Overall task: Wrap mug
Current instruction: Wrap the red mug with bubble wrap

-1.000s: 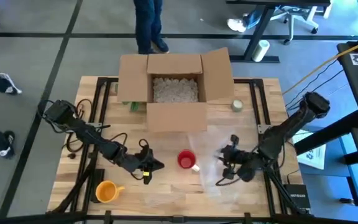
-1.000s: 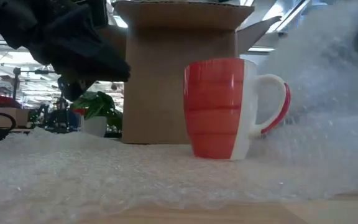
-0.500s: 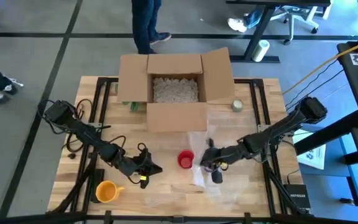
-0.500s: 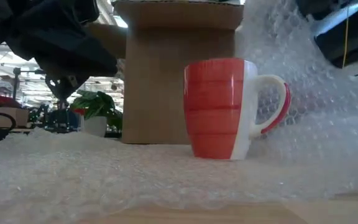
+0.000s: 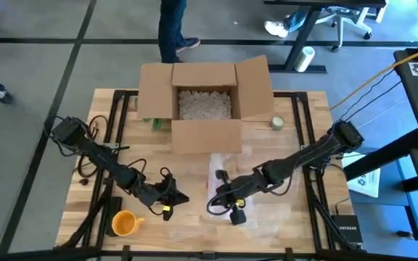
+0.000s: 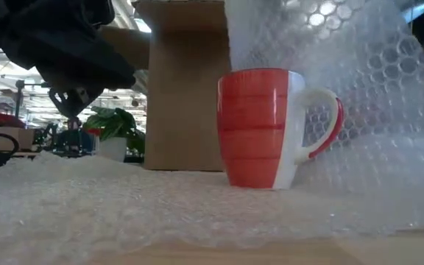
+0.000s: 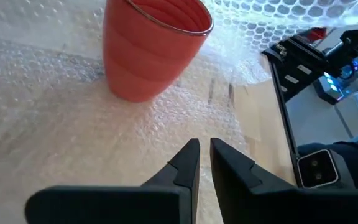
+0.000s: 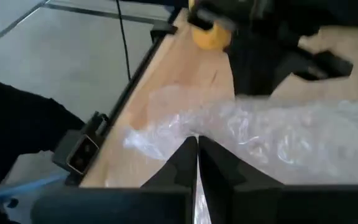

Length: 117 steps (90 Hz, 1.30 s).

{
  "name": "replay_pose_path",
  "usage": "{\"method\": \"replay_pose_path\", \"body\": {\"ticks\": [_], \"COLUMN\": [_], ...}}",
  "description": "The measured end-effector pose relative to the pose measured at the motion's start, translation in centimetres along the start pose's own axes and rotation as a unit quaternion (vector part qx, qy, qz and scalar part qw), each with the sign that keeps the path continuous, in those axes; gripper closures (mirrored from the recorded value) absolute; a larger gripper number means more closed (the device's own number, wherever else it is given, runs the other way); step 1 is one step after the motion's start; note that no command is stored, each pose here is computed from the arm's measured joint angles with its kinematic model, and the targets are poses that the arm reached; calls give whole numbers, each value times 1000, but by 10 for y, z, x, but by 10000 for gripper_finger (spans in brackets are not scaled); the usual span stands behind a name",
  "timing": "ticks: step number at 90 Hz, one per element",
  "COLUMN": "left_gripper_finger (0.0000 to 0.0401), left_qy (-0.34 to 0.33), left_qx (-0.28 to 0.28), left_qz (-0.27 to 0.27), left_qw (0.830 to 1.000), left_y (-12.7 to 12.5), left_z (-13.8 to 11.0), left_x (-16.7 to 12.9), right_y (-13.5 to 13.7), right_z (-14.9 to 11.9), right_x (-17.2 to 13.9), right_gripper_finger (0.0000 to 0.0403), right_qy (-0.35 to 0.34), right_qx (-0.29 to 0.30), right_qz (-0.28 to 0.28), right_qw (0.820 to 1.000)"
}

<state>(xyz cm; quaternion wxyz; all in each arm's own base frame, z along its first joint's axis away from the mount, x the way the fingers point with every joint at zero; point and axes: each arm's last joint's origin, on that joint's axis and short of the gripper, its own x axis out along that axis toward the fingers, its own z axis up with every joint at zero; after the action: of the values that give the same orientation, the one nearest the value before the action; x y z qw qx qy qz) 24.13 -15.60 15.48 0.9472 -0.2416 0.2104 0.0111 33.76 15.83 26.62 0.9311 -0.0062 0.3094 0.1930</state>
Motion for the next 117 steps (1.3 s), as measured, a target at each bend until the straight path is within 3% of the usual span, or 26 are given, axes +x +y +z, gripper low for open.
{"method": "replay_pose_path", "body": {"ticks": [15,31,41,53,61,87,98,117], "left_gripper_finger": [381,381,381,381,381,381,381,381], "left_qy": [3,7,10,12,6,-23,-13,6], "left_qx": [3,4,6,8,11,21,21,19], "left_qz": [-5,-13,-17,-20,-13,29,48,69], "left_qw": [1000,1000,1000,1000,1000,999,999,997], "left_y": [-2,-6,-8,-10,-10,-4,1,7], "left_z": [-2,-6,-7,-9,-9,-5,-6,-10], "left_x": [-2,-4,-5,-7,-7,-5,-3,-3], "right_y": [6,8,6,-1,-7,-33,-41,-43], "right_z": [18,19,13,3,-1,1,-6,8], "right_x": [-9,-13,-14,-15,-16,-11,6,32], "right_gripper_finger": [402,402,402,402,402,402,403,403], "right_qy": [-8,28,59,103,119,111,153,244], "right_qx": [-1,11,32,40,39,71,81,60], "right_qz": [70,79,61,-43,-83,-88,-82,-81], "right_qw": [998,996,996,993,989,987,982,964]}}
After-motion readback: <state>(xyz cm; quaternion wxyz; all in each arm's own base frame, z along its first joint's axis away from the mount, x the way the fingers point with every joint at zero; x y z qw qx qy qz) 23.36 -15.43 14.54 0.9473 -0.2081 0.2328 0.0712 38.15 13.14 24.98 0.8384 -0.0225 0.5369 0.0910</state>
